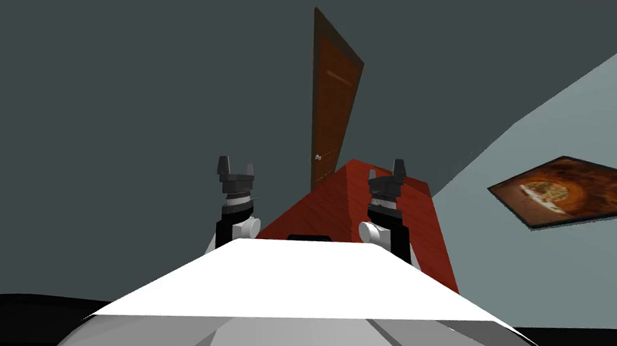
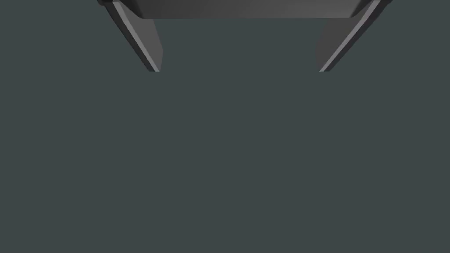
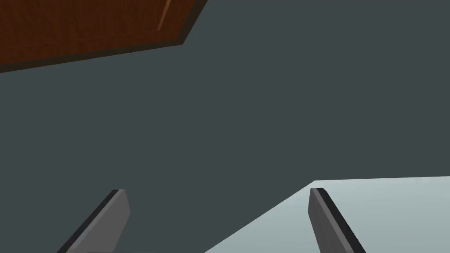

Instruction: Pull the door open

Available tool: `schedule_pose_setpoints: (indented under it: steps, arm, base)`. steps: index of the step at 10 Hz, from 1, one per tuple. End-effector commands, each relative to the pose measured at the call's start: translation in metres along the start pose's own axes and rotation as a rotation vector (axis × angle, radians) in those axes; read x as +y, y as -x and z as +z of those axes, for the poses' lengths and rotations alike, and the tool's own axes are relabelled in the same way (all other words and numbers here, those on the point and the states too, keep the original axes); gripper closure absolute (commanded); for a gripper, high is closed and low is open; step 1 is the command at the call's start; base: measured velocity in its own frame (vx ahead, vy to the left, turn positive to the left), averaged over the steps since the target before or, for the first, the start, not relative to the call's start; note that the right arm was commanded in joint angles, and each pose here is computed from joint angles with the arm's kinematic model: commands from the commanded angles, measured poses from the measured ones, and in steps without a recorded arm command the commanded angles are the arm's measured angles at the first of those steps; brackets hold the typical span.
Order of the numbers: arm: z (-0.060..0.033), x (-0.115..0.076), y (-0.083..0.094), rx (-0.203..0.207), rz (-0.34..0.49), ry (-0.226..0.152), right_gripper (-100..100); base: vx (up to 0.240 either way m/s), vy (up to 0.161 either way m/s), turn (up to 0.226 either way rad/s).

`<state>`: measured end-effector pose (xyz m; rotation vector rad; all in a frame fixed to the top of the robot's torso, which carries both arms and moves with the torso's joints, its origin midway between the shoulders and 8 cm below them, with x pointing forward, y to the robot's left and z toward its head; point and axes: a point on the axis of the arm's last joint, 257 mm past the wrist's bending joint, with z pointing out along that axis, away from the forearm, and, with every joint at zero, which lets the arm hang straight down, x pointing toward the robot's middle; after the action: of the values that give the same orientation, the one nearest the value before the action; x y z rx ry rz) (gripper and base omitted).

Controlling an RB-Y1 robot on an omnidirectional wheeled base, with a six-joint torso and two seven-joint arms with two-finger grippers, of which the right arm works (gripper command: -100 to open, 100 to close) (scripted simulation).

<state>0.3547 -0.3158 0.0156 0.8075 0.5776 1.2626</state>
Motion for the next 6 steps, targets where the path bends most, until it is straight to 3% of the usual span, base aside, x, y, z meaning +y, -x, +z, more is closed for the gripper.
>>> schedule_pose_setpoints:
  steps: [1, 6]
  arm:
    - [-0.0028, -0.01, -0.001, 0.019, -0.062, -0.01, -100]
    - [-0.0135, -0.043, -0.004, 0.079, -0.253, -0.04, -100]
  base:
    - [0.128, -0.038, 0.097]
    - [0.209, -0.037, 0.096]
